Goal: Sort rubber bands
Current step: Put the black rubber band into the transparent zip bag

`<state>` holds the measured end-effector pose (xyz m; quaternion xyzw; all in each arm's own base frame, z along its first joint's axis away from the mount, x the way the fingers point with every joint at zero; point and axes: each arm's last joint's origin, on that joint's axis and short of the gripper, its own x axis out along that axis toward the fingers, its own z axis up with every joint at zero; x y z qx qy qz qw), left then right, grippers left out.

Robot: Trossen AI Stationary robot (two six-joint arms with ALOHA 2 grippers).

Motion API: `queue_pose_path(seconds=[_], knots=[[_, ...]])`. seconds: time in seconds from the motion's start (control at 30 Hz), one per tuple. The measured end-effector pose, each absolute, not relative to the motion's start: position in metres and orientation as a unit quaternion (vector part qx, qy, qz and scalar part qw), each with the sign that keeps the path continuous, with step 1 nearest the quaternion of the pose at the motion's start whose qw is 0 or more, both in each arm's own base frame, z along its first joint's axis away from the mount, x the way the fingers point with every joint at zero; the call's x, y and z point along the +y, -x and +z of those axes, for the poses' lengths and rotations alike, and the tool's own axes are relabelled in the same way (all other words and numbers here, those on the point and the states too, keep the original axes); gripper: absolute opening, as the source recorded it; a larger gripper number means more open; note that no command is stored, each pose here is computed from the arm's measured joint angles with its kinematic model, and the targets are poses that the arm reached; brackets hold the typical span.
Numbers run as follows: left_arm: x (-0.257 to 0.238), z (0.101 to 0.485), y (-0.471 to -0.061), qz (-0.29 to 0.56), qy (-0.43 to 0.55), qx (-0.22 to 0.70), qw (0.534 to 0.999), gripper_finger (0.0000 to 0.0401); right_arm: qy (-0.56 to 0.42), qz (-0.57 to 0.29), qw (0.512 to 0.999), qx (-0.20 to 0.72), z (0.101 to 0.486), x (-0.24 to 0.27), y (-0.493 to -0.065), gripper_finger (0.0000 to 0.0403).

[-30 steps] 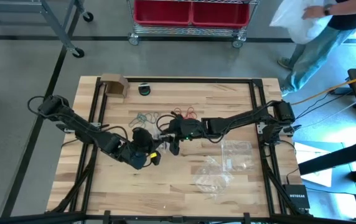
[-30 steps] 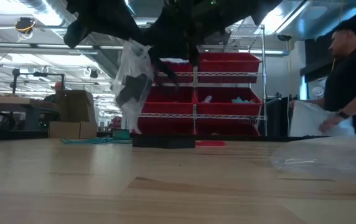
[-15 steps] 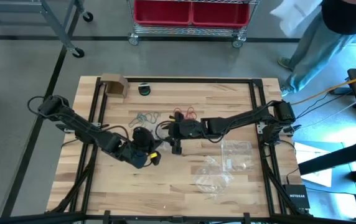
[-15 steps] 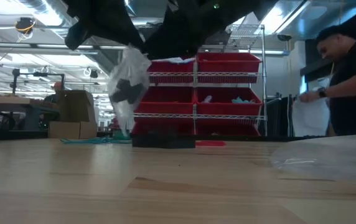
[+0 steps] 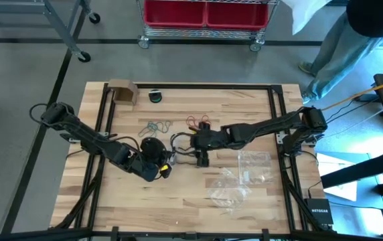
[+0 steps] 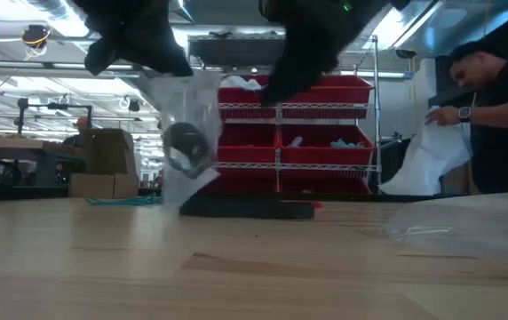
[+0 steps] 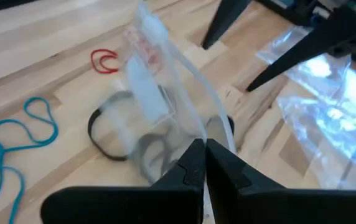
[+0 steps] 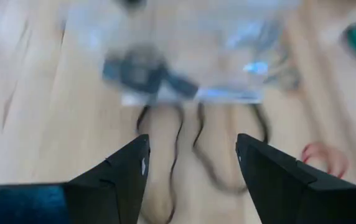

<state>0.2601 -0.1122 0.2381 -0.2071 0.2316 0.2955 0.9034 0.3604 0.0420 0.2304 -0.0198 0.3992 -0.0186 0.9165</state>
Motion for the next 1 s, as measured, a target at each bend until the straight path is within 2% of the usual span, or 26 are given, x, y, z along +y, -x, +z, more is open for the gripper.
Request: queue_pose_path(seconds=[0.17, 0.37, 0.67, 0.9, 1.0], knots=[[-0.115, 0.237, -0.258, 0.29, 0.201, 0.242, 0.904, 0.0, 0.016, 0.006, 0.894, 0.447, 0.187, 0.049, -0.35, 0.0234], [-0.116, 0.237, -0.257, 0.281, 0.2, 0.249, 0.905, 0.0, -0.005, 0.008, 0.913, 0.408, 0.145, 0.049, -0.353, 0.0234], [-0.117, 0.237, -0.257, 0.275, 0.197, 0.255, 0.906, 0.0, -0.012, -0.007, 0.919, 0.394, 0.106, 0.048, -0.374, 0.0234], [-0.117, 0.237, -0.257, 0.275, 0.197, 0.255, 0.906, 0.0, -0.033, -0.031, 0.918, 0.393, 0.094, 0.045, -0.381, 0.0233], [-0.117, 0.237, -0.257, 0.275, 0.197, 0.255, 0.906, 0.0, -0.034, -0.034, 0.919, 0.39, 0.095, 0.044, -0.381, 0.022]])
